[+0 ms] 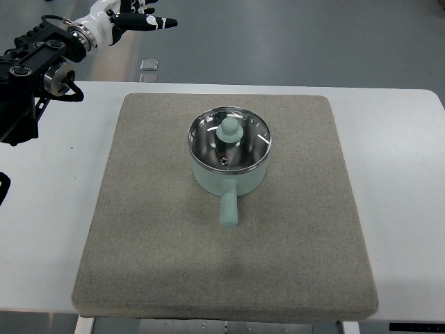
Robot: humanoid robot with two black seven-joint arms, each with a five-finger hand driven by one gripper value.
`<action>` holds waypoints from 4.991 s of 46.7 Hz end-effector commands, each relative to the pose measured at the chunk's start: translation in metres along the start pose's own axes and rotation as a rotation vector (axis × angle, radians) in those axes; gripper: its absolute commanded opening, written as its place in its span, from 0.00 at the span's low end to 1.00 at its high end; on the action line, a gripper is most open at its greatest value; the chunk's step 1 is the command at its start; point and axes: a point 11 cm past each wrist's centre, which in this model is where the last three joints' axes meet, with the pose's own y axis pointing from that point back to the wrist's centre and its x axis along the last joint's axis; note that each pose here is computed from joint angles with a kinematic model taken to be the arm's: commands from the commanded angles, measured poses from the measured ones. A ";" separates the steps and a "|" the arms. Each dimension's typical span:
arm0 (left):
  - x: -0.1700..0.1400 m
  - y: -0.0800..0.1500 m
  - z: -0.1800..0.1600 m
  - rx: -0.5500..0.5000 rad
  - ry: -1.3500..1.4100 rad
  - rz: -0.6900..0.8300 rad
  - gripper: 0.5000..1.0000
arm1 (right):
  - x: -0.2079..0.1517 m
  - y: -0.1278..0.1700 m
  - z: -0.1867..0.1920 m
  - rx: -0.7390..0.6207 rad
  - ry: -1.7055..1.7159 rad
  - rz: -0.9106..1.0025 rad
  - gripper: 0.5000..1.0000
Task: Place lid left of pot with left hand
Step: 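Swing the left hand out over the pad toward the lidded saucepan, then lower the left hand onto the glass lid's mint-green knob, then close the left hand's fingers around the lid knob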
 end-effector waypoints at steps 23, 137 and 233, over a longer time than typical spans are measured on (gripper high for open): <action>-0.059 0.011 0.052 0.005 -0.564 -0.429 0.99 | 0.000 0.000 0.000 0.000 0.000 0.000 0.84; -0.143 0.042 0.077 -0.182 -1.357 -0.997 0.99 | 0.000 0.000 0.000 0.000 0.000 0.000 0.84; -0.162 0.037 0.071 -0.223 -1.386 -1.011 0.95 | 0.000 0.000 0.000 0.000 0.000 0.000 0.84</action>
